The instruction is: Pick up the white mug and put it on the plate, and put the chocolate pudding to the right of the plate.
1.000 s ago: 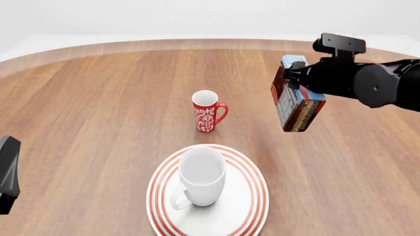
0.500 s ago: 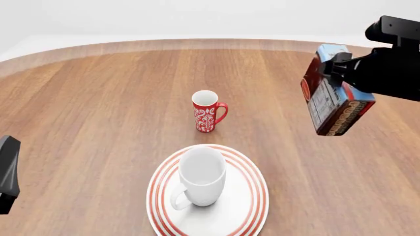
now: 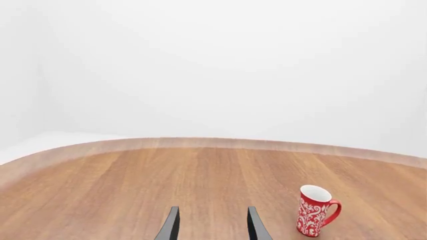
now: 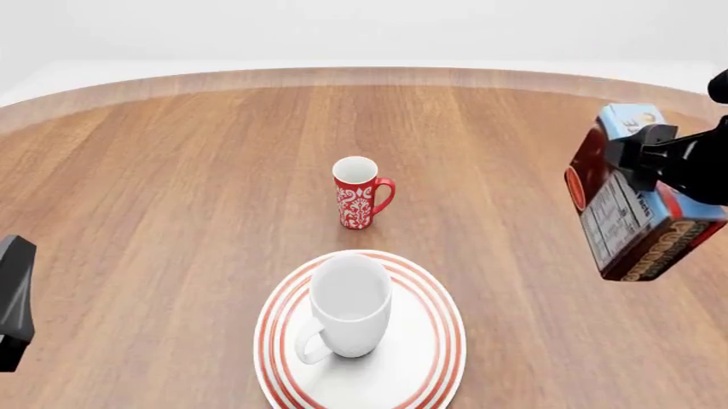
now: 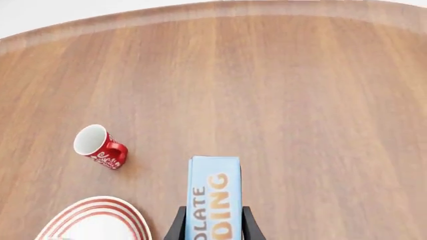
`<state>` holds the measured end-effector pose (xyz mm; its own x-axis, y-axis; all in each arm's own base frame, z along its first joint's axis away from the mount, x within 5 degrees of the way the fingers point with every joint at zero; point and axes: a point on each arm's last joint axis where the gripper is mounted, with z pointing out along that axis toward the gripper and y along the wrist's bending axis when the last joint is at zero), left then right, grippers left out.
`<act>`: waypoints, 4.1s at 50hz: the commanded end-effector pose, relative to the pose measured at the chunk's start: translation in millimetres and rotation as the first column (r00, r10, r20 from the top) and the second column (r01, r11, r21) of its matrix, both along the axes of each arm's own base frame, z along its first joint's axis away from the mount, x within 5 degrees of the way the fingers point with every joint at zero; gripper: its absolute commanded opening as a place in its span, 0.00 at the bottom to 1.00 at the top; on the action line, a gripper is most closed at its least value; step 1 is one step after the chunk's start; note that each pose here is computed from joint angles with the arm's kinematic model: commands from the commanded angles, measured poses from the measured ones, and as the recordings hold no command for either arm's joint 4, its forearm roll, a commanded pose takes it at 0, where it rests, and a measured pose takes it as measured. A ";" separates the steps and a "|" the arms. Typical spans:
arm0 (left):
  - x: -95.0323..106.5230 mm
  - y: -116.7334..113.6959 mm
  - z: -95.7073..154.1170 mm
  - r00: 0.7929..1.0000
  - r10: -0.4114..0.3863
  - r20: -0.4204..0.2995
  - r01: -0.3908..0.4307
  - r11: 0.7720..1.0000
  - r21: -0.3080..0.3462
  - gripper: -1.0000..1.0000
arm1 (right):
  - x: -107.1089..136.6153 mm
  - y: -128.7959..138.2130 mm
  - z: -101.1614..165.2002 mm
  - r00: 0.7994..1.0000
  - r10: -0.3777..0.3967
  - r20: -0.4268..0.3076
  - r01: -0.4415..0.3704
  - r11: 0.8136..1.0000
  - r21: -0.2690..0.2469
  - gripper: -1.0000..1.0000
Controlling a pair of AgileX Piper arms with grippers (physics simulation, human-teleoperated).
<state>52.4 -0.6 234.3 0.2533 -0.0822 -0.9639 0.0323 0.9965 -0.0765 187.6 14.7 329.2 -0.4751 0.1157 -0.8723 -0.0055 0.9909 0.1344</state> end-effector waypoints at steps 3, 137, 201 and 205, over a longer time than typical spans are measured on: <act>0.0 0.0 0.1 1.000 0.000 0.002 0.000 1.000 0.002 1.00 | -25.8 -4.7 -9.2 0.999 -0.018 -0.034 0.018 1.000 0.001 0.00; -0.1 0.3 0.4 1.000 0.006 0.005 -0.006 1.000 -0.002 1.00 | -56.3 -3.2 -126.3 0.943 0.011 -0.332 -0.024 0.999 -0.035 0.00; -0.2 0.1 0.6 1.000 0.002 0.006 -0.002 1.000 -0.002 1.00 | -57.7 -5.0 -68.4 0.976 0.018 -0.219 -0.031 0.998 -0.054 1.00; -0.2 0.1 0.7 1.000 0.001 0.007 -0.001 1.000 -0.002 1.00 | -59.5 -5.8 -60.4 0.980 0.015 -0.201 -0.027 0.998 -0.056 1.00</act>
